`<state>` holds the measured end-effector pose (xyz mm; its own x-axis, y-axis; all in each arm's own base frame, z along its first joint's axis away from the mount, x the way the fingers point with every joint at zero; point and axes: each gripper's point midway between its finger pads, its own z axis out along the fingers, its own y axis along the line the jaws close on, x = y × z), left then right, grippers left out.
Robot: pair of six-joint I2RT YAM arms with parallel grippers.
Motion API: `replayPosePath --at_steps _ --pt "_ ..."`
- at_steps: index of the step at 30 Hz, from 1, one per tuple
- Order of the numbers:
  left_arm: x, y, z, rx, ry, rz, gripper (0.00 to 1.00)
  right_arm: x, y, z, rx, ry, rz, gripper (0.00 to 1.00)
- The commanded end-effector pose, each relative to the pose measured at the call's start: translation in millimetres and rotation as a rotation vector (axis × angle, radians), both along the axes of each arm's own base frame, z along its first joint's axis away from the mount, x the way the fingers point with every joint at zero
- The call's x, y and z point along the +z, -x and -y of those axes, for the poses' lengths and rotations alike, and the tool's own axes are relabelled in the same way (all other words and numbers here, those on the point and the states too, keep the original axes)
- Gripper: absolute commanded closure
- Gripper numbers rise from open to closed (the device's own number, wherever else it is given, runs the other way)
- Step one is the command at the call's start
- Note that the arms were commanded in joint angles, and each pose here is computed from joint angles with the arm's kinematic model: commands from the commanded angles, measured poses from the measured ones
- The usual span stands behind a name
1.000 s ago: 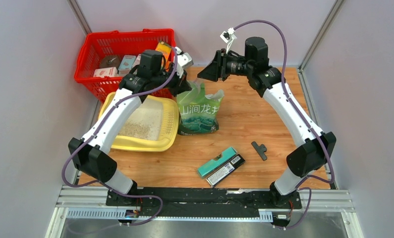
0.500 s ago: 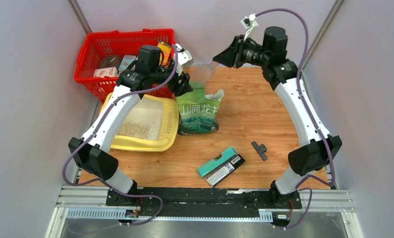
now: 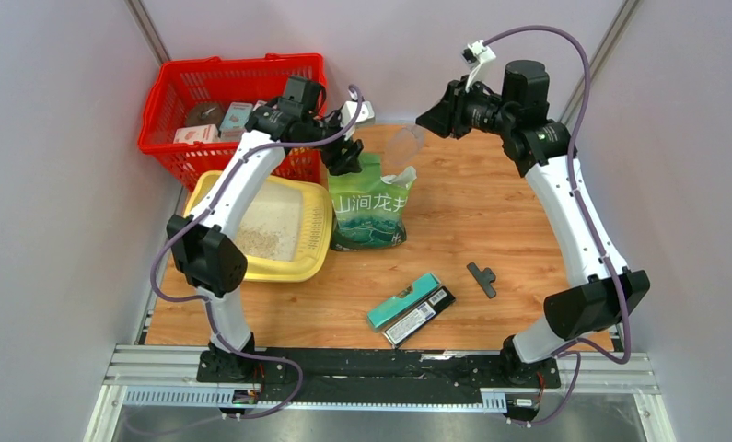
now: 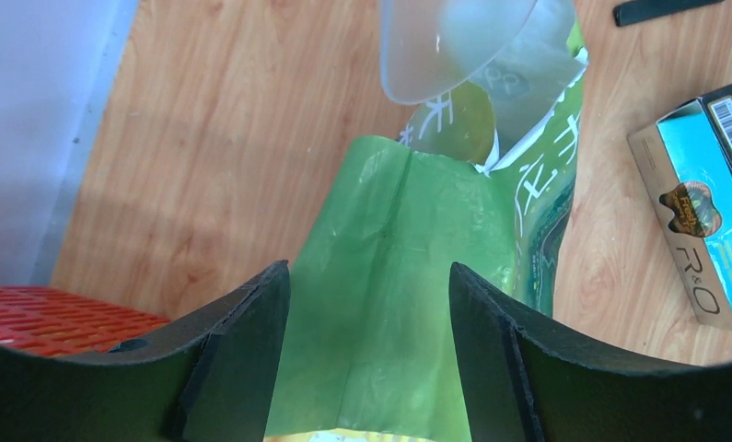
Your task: Fill the litter box with clean litter
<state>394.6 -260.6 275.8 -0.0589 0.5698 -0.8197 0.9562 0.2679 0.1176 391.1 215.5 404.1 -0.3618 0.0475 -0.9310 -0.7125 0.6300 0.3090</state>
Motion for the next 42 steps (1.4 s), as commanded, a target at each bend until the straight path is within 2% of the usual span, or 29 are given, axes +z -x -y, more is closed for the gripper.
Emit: replayPosePath --at_steps 1,5,7,8,13,17,20,21,23,24,27,28,33,42 --pt "29 11 8 -0.073 0.068 0.038 0.29 21 17 5 0.022 0.021 0.102 1.00" --pt "61 37 27 -0.114 0.196 0.053 0.27 24 33 -8 0.113 -0.056 0.058 1.00" --pt "62 43 40 -0.119 0.237 0.061 0.28 25 39 -13 0.148 -0.091 0.040 1.00" --pt "78 44 44 -0.107 0.281 0.103 0.28 24 40 -14 0.147 -0.113 0.013 1.00" --pt "63 35 58 -0.012 0.252 0.190 0.33 27 42 -18 0.162 -0.166 -0.026 1.00" --pt "61 25 67 0.025 0.273 0.183 0.40 26 47 -22 0.183 -0.197 -0.065 1.00" --pt "63 25 74 0.017 0.285 0.172 0.55 21 48 -22 0.182 -0.204 -0.086 1.00" --pt "66 28 77 -0.002 0.294 0.165 0.70 20 49 -21 0.181 -0.204 -0.086 1.00" --pt "62 30 77 -0.016 0.288 0.147 0.86 15 51 -21 0.181 -0.197 -0.100 1.00" --pt "62 33 78 -0.027 0.286 0.143 1.00 14 53 -21 0.183 -0.194 -0.101 0.95" --pt "59 36 75 -0.042 0.254 0.143 1.00 6 56 -19 0.197 -0.155 -0.097 0.67" --pt "58 37 74 -0.052 0.240 0.147 1.00 4 59 -17 0.195 -0.144 -0.101 0.64" --pt "56 34 70 -0.075 0.187 0.194 1.00 -3 62 -14 0.202 -0.101 -0.088 0.60" --pt "61 28 72 -0.058 0.197 0.198 1.00 -12 58 -17 0.201 -0.099 -0.131 0.62"
